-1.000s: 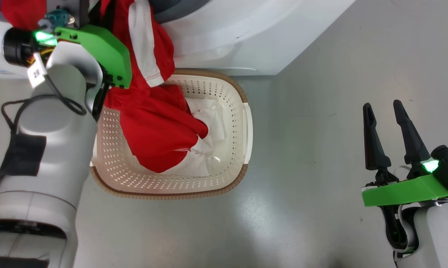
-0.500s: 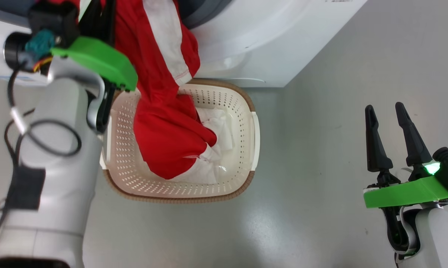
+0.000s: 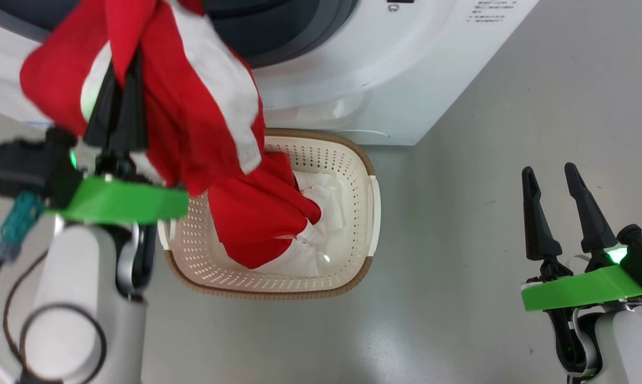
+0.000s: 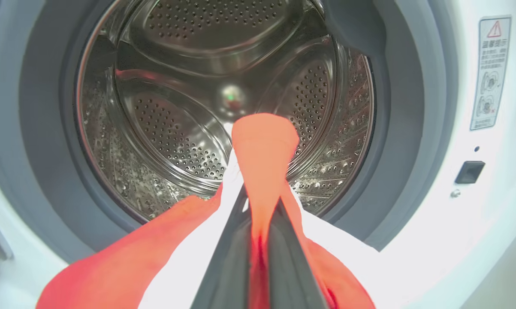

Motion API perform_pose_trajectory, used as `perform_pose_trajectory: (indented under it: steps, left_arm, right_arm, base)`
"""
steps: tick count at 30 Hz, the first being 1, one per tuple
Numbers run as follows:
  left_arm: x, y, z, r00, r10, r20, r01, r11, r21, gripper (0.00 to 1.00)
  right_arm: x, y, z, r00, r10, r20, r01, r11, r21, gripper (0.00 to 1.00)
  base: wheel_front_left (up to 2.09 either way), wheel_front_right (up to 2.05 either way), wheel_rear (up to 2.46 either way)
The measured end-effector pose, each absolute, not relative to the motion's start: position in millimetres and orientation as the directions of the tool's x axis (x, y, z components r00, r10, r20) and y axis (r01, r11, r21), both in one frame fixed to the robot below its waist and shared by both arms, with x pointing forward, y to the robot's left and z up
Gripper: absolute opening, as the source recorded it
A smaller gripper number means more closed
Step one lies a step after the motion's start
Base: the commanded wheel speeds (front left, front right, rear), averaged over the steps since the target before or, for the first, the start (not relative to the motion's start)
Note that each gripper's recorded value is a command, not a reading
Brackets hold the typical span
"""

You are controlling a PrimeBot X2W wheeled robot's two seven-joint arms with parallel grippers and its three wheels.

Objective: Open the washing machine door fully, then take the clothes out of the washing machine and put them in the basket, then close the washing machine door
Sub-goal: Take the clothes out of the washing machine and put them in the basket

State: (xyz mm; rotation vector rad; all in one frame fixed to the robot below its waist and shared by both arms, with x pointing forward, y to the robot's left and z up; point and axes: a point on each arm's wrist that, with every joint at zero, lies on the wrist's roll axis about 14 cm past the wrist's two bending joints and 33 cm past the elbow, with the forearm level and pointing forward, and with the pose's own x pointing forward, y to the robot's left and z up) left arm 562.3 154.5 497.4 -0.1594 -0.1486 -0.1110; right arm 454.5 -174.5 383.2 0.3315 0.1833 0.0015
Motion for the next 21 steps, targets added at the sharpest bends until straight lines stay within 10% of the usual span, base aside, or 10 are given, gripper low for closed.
perform_pose_trajectory:
  steps: [21]
  left_arm:
    - [496,120,354,0.954,-0.183,-0.237,0.124,0.962,-0.245,0.00]
  right_arm:
    - [453,-178,356,0.970,0.026,-0.241,0.053,0.947,0.316,1.00]
  base:
    - [0.00,0.00,0.00]
